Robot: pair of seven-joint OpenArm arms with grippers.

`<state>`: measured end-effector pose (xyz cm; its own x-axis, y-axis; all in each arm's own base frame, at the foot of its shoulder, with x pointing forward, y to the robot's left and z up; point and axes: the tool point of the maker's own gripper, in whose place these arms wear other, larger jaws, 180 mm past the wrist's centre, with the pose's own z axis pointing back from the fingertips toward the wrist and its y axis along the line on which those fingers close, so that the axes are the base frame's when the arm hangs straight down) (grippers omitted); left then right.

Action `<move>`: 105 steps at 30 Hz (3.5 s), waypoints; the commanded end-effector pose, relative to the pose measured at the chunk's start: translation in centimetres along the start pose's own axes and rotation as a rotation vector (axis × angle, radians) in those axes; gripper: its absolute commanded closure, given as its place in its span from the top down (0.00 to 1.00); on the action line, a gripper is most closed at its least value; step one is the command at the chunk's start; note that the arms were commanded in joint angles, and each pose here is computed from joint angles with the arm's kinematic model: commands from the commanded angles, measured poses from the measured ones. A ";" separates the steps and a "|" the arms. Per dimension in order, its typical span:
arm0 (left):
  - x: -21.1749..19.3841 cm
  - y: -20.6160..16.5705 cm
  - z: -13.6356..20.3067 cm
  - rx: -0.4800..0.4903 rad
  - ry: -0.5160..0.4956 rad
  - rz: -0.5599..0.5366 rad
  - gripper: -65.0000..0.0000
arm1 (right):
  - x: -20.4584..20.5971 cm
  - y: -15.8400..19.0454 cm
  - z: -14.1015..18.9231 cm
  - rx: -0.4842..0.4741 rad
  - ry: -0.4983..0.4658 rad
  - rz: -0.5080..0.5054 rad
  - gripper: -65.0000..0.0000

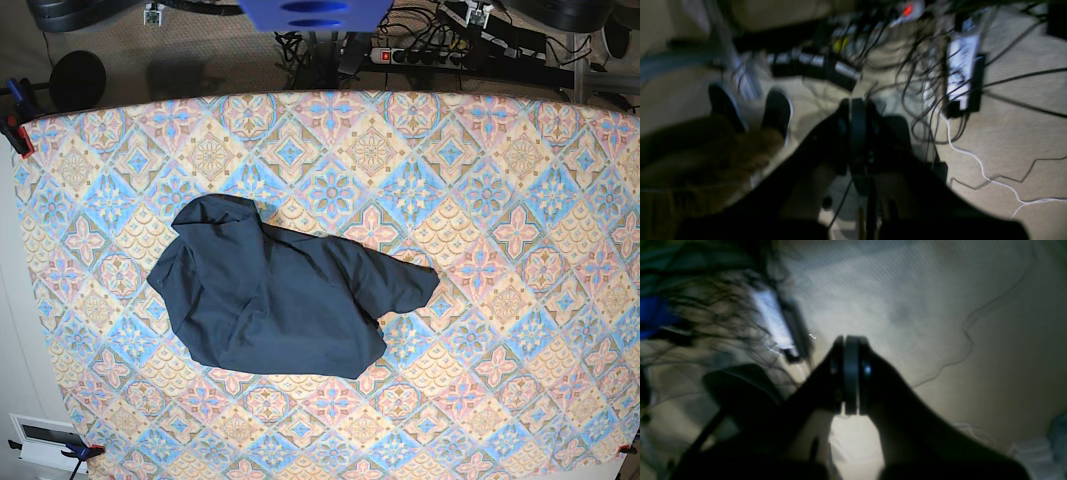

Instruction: Layout the t-shirt on the table in an organized manner, then fold the t-shirt properly

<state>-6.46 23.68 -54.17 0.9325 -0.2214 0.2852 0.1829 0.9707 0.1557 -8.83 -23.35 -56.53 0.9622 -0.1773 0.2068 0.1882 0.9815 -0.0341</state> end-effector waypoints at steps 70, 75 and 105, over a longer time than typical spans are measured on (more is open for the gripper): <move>32.1 1.0 10.7 -0.271 -0.622 0.415 0.26 | 37.5 19.3 12.8 0.409 -0.698 0.248 0.25; 32.1 1.0 10.7 -0.271 -0.622 0.415 0.26 | 37.1 19.1 12.0 0.404 -0.673 0.244 0.29; 31.9 0.8 10.6 -0.275 -0.615 0.418 0.26 | 37.1 21.1 11.6 0.436 -0.662 0.285 0.44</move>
<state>19.76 16.45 -35.77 0.6396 0.2355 0.7317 -0.0133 0.9552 -0.2958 27.63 -8.33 -39.37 0.6560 0.0372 0.7538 -0.2631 0.9474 0.1822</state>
